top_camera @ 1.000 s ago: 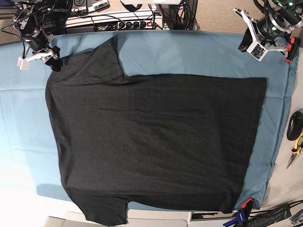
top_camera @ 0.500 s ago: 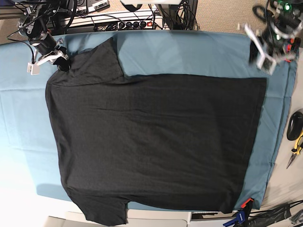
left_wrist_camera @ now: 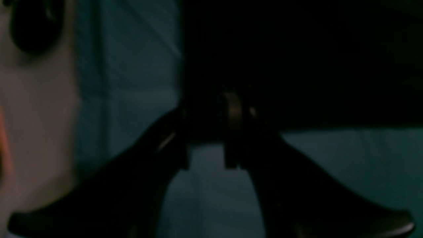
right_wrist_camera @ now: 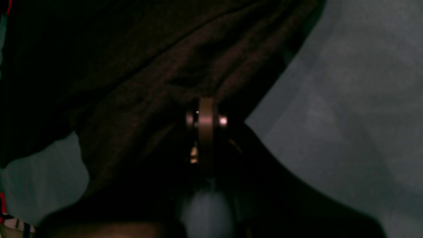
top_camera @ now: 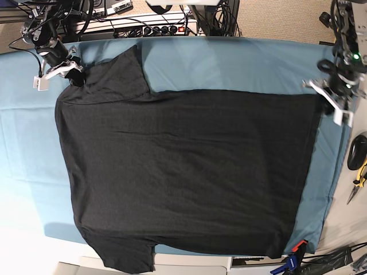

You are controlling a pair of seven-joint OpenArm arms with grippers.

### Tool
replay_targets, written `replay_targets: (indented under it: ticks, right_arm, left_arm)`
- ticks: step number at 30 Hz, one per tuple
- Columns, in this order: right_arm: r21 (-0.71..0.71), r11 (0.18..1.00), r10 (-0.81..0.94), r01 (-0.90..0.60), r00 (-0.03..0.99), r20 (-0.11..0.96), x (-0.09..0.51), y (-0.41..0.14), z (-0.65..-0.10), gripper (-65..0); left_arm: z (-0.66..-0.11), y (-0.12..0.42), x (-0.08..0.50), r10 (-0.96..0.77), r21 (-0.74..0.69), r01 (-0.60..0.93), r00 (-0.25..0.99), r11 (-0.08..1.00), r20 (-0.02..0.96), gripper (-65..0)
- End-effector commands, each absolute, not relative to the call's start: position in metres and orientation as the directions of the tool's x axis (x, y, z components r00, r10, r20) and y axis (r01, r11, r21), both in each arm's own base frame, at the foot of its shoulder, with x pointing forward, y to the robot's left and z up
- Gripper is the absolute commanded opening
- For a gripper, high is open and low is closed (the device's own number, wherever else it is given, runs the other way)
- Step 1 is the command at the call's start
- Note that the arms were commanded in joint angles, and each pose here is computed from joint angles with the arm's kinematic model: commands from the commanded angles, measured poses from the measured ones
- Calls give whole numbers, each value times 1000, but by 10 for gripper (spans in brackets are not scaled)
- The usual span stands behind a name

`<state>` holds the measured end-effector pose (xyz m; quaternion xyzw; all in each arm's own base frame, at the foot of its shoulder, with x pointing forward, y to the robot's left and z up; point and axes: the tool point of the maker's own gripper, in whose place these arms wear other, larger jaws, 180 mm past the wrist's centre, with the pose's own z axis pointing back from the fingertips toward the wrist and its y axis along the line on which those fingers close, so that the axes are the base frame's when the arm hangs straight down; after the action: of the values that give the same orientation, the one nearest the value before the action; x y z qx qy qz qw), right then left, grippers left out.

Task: Fold the T-shirt properly
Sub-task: 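Lower the left gripper onto the other shoulder corner and grasp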

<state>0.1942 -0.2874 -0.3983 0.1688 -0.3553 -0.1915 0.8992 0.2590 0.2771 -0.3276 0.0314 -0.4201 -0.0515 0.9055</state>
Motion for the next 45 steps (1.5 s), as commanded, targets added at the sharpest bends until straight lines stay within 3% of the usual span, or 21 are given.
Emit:
replay_targets:
  ticks: [1, 4, 9, 14, 20, 34, 45]
  right_arm:
    - [383, 890, -434, 246, 713, 551, 185, -295, -404, -650]
    - [383, 890, -435, 246, 707, 558, 186, -296, -403, -650]
    - [384, 890, -437, 246, 700, 565, 187, -297, -402, -650]
    - [384, 890, -437, 246, 701, 564, 187, -297, -403, -650]
    - [384, 890, -437, 246, 701, 564, 187, -297, -403, -650]
    - [384, 890, -437, 246, 702, 563, 187, -297, -403, -650]
    - [384, 890, -438, 246, 696, 569, 188, -297, -402, -650]
  left_arm:
    - [-313, 289, 267, -167, 169, 55, 611, 984, 774, -486]
    - [-312, 307, 265, -227, 276, 20, 627, 961, 745, -486]
    - [-325, 322, 261, -184, 276, -36, 663, 961, 726, -486]
    - [-362, 336, 261, 28, 65, -101, 719, 993, 694, -486]
    - [-352, 328, 270, 216, -215, -89, 693, 972, 688, -486]
    - [-402, 303, 249, 346, -399, -118, 748, 909, 567, -486]
    - [-392, 280, 249, 344, -496, -29, 755, 868, 558, -486]
